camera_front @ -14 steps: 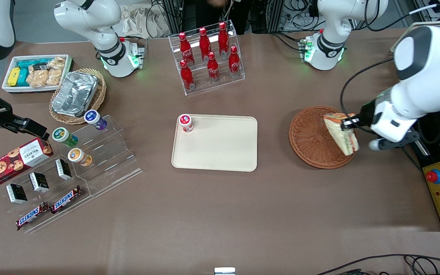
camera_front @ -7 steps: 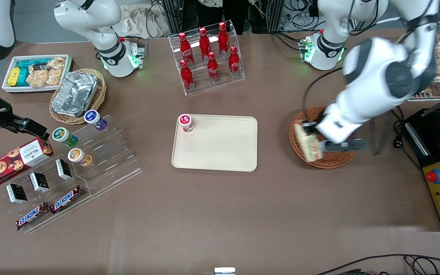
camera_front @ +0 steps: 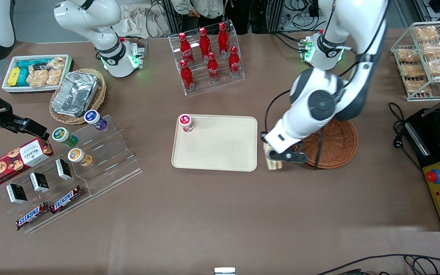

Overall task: Place sandwich from basket to tray
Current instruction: 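Lift the sandwich and carry it with the left gripper over the tray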

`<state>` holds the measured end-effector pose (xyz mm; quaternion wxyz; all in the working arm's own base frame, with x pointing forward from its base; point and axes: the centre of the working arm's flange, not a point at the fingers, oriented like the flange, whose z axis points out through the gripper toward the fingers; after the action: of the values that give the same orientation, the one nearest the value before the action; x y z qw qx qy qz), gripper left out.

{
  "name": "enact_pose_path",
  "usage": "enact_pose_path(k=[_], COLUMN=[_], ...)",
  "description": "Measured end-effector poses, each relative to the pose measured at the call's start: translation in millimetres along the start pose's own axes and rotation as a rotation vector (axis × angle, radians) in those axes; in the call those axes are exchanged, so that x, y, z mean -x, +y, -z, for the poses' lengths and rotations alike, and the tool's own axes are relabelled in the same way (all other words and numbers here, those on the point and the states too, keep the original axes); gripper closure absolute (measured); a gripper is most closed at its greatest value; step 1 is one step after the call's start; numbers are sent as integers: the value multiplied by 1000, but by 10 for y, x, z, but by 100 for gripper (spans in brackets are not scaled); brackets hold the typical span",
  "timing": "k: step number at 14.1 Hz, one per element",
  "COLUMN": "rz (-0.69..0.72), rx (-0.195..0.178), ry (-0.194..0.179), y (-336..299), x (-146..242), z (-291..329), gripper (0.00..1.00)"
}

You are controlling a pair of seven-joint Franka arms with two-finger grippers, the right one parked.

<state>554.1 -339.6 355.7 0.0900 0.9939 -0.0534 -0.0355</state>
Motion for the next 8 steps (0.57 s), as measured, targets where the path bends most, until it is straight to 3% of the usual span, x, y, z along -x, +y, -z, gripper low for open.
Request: enact_pose_path(k=[3, 8], rz=[-53, -113], rx=[-5, -35], ry=[1, -58], y=[341, 688], x=[75, 339], z=[-607, -1234], gripper=[85, 88])
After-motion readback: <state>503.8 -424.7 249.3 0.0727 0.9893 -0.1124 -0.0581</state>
